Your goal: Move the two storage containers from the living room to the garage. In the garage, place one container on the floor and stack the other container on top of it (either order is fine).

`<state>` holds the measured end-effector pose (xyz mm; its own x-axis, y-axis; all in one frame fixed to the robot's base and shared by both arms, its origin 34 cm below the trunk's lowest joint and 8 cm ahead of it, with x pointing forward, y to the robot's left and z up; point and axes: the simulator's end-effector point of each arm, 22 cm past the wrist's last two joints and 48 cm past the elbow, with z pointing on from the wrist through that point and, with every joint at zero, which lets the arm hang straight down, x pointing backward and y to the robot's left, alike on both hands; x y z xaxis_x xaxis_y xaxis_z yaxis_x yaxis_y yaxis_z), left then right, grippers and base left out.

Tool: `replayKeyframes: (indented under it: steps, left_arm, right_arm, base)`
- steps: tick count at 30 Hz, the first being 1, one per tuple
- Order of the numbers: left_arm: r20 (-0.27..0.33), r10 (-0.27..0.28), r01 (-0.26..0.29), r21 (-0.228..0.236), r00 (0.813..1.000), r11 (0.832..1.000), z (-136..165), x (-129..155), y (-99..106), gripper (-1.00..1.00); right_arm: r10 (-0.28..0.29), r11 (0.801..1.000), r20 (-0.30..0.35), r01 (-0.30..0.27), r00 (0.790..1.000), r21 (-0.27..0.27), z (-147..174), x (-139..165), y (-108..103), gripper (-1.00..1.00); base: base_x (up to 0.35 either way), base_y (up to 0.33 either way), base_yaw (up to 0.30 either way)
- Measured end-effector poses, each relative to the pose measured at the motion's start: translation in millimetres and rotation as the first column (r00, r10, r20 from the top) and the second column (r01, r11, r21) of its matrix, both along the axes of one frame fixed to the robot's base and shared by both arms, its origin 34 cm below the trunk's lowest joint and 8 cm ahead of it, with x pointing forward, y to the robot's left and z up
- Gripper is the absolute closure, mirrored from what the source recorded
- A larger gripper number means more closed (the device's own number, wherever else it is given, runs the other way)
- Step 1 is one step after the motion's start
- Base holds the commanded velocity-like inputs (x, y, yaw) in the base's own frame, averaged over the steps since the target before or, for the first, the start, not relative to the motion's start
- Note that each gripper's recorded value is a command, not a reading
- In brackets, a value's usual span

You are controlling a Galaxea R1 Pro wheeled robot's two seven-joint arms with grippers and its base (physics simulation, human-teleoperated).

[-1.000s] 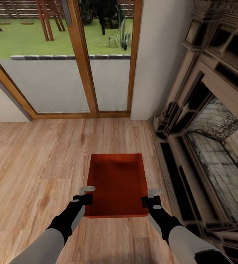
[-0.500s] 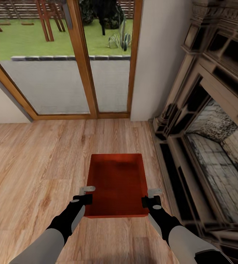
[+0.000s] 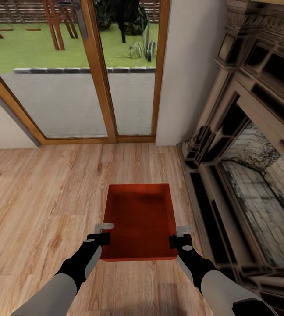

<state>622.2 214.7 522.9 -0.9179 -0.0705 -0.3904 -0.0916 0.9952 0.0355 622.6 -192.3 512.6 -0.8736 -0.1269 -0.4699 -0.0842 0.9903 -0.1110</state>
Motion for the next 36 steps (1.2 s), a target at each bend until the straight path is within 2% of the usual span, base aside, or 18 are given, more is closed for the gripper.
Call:
replayKeyframes:
  steps: [36]
  left_arm:
    - [-0.001,0.001,-0.001,-0.001,1.000,1.000,45.9,-6.2,0.1,1.00]
  right_arm:
    - [0.003,1.000,0.000,-0.003,1.000,-0.002,46.1,-5.6,0.0,1.00]
  base:
    - [0.000,0.000,0.000]
